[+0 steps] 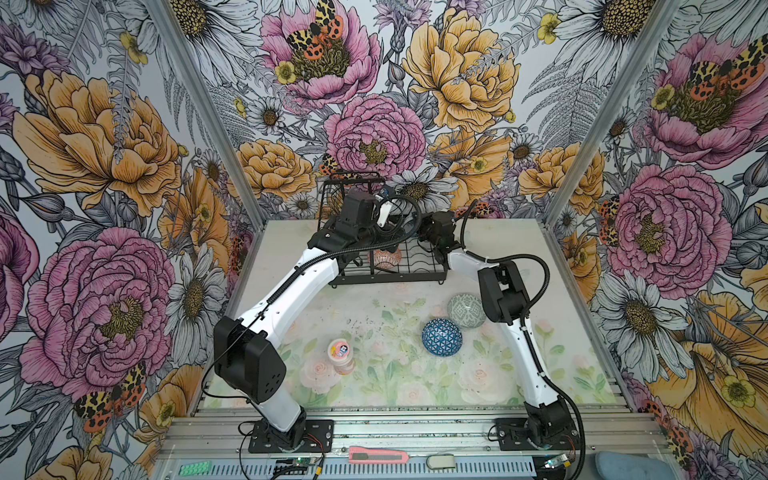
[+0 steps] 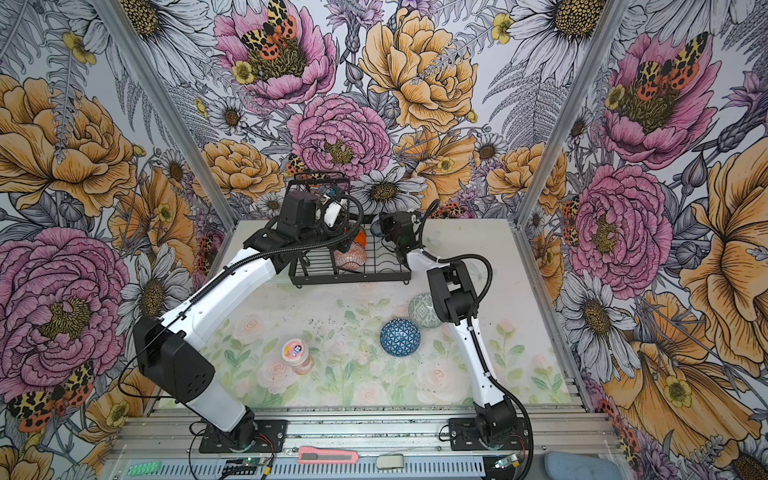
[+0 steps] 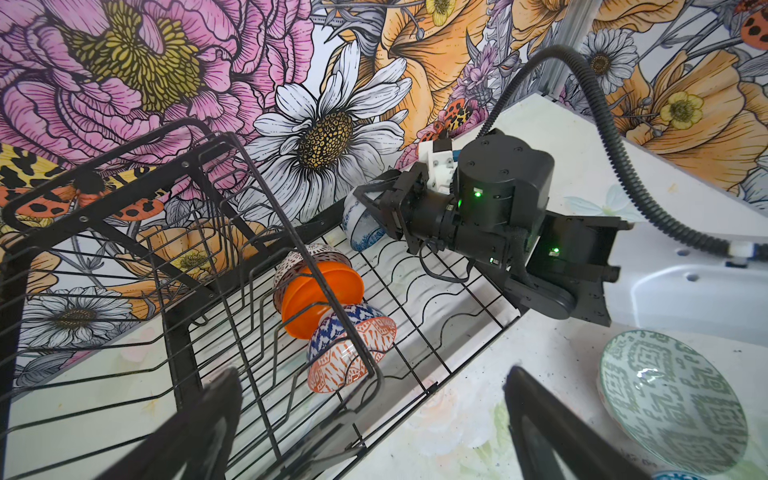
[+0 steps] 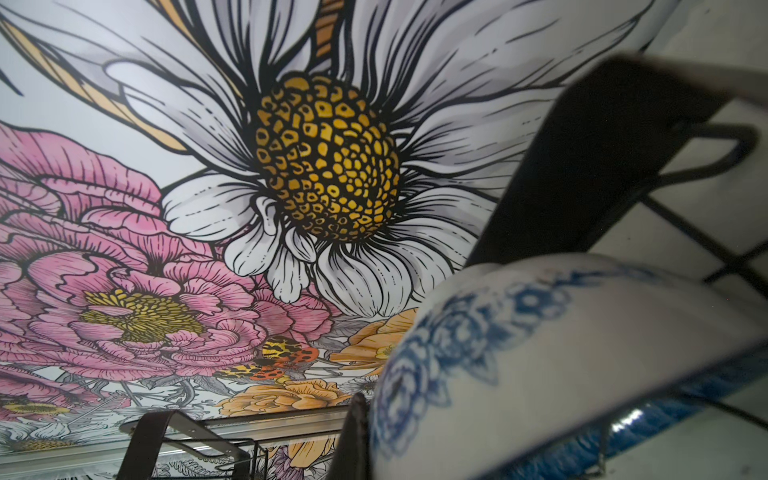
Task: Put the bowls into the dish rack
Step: 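Lower the blue-rose bowl into the rack slot beyond the orange bowl with the right gripper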
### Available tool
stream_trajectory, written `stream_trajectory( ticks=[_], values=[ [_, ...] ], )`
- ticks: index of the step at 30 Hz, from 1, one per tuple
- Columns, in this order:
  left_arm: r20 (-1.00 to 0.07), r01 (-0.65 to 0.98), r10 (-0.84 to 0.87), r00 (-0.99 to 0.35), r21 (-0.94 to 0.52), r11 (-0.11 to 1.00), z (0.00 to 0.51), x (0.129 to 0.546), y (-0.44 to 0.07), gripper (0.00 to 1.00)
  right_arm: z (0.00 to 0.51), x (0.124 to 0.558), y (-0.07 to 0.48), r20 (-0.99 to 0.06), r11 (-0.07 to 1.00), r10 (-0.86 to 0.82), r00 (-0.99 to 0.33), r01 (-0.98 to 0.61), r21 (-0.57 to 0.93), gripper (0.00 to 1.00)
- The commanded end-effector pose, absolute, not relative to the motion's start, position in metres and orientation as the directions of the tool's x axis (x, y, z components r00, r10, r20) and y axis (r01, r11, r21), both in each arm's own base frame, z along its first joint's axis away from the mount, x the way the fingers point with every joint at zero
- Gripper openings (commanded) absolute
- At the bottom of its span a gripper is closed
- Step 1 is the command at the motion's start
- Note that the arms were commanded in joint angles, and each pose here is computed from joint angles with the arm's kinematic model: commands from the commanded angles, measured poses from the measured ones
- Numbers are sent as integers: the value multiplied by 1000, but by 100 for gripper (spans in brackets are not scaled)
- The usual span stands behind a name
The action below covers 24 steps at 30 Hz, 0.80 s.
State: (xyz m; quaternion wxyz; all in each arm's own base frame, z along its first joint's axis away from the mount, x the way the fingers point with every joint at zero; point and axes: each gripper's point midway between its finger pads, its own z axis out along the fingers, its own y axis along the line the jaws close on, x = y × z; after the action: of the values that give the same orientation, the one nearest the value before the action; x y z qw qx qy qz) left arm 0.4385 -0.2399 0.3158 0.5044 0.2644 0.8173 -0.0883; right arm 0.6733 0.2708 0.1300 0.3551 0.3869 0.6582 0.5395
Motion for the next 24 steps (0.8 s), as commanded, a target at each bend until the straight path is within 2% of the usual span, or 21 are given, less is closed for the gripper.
stream_trajectory(
  ticks=[1, 24],
  values=[
    [-896, 535, 316, -313, 108, 838, 333, 429, -244, 99, 127, 662, 276, -35, 156, 883, -468, 223, 962, 4],
    [-895, 543, 330, -301, 123, 830, 335, 412, -241, 99, 124, 643, 277, -39, 190, 881, -471, 278, 942, 14]
  ],
)
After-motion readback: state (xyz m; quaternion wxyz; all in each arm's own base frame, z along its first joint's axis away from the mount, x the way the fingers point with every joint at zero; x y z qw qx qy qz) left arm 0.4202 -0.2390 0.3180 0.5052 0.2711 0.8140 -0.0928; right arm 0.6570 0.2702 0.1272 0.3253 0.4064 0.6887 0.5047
